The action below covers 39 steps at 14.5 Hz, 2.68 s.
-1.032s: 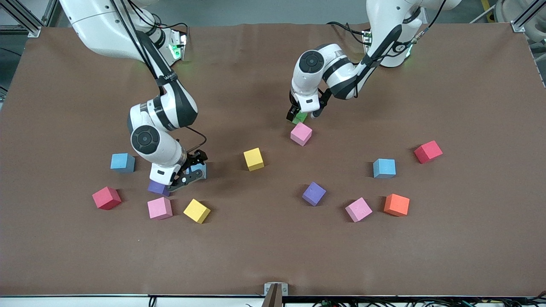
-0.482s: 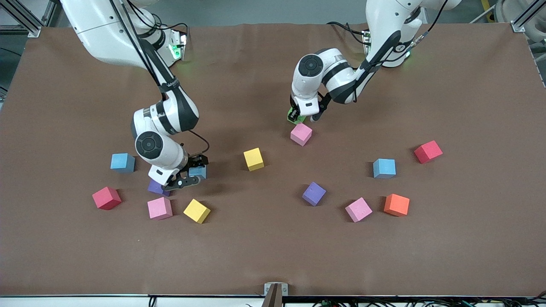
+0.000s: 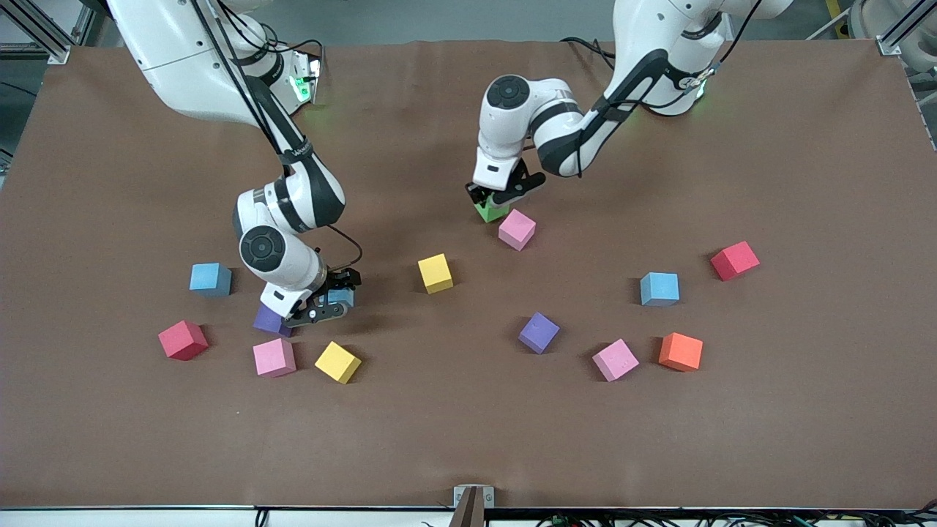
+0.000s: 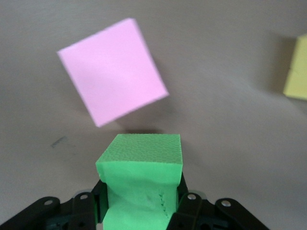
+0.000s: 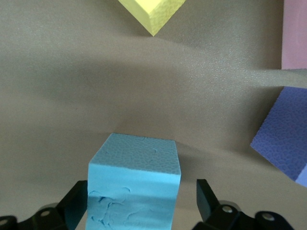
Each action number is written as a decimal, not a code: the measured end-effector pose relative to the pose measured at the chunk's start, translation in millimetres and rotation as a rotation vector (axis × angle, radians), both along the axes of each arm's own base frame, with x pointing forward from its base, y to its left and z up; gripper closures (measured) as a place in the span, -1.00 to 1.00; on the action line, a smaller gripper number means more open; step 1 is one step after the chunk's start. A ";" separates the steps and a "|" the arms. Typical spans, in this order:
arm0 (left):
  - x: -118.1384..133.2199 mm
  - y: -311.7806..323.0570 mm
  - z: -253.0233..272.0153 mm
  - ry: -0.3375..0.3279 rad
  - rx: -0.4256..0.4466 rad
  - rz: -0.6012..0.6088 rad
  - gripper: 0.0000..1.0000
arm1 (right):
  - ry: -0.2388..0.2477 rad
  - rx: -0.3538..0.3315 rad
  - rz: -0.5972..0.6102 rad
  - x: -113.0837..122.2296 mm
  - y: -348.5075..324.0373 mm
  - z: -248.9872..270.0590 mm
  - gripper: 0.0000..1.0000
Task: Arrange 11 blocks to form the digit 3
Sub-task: 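Place the green cube mid-table with the left gripper while the right gripper carries blue, then lower the blue cube beside the green cube while the left gripper reaches pink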
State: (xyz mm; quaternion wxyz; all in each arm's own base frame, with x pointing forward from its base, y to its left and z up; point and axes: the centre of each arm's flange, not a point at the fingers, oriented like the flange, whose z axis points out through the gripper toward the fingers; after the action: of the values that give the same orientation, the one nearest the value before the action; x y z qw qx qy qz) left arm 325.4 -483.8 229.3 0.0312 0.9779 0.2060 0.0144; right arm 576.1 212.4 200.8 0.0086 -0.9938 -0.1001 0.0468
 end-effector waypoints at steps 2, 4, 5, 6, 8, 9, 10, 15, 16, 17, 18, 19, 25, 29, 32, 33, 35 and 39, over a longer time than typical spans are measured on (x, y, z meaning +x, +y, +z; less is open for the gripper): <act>-9.0 -18.6 6.8 -0.001 0.050 -0.136 -0.09 | 0.000 0.000 0.000 0.0 0.1 0.0 -0.76; -16.6 -32.3 10.0 0.005 0.088 -0.259 -0.09 | -0.001 0.000 0.000 0.2 0.1 0.2 -0.35; -17.2 -34.8 8.8 0.010 0.097 -0.312 -0.09 | -0.002 0.001 0.000 0.5 0.2 1.5 -0.15; -16.6 -34.7 4.6 0.019 0.103 -0.357 -0.09 | -0.002 0.001 0.000 0.6 0.2 1.8 -0.15; -14.4 -32.9 -6.1 0.039 0.108 -0.409 -0.09 | 0.000 0.002 0.025 0.4 0.0 1.8 -0.15; -13.1 -33.4 -10.9 0.048 0.107 -0.417 -0.09 | 0.004 0.005 0.070 0.2 -0.2 2.1 -0.15; -11.8 -34.5 -15.2 0.056 0.105 -0.420 -0.09 | 0.005 0.011 0.142 0.3 -0.2 3.4 -0.15; -3.2 -41.0 -23.6 0.074 0.091 -0.424 -0.09 | 0.003 0.052 0.580 0.5 0.2 38.6 -0.06; -2.3 -41.3 -24.2 0.075 0.091 -0.423 -0.09 | 0.003 0.058 0.645 -1.5 0.5 47.9 -0.06; -1.6 -41.3 -24.5 0.076 0.092 -0.422 -0.09 | -0.003 0.064 0.710 -4.6 1.7 55.9 -0.06; -1.2 -41.3 -24.8 0.077 0.092 -0.421 -0.09 | -0.005 0.069 0.767 -10.4 3.8 60.5 -0.06; -1.0 -41.4 -25.0 0.078 0.092 -0.421 -0.09 | -0.005 0.073 0.819 -17.9 7.1 62.3 -0.06; 15.8 -32.6 -28.7 0.093 0.115 -0.389 -0.94 | -0.035 0.078 0.995 -63.1 53.5 62.8 -0.06; 60.3 -39.9 26.2 0.070 0.161 -0.318 -1.00 | -0.028 0.079 1.020 -72.5 59.8 59.3 -0.06; 101.3 -35.2 90.4 0.039 0.174 -0.233 -1.00 | -0.036 0.080 1.082 -93.5 80.9 50.9 -0.06; 121.7 -23.2 109.8 0.025 0.174 -0.193 -1.00 | -0.038 0.081 1.111 -105.5 92.4 47.6 -0.06; 169.4 16.0 141.7 -0.004 0.162 -0.101 -1.00 | -0.031 0.081 1.172 -130.1 117.1 44.1 -0.06; 235.2 95.0 158.5 -0.013 0.163 -0.077 -1.00 | -0.047 0.084 1.258 -168.0 162.5 44.8 -0.06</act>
State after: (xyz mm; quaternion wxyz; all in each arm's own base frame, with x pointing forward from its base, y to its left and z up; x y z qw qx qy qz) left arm 560.7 -388.8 387.8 -0.0465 0.9843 0.1662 0.0362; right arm 408.1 374.9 245.6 0.0164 -0.7442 -0.6675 0.0171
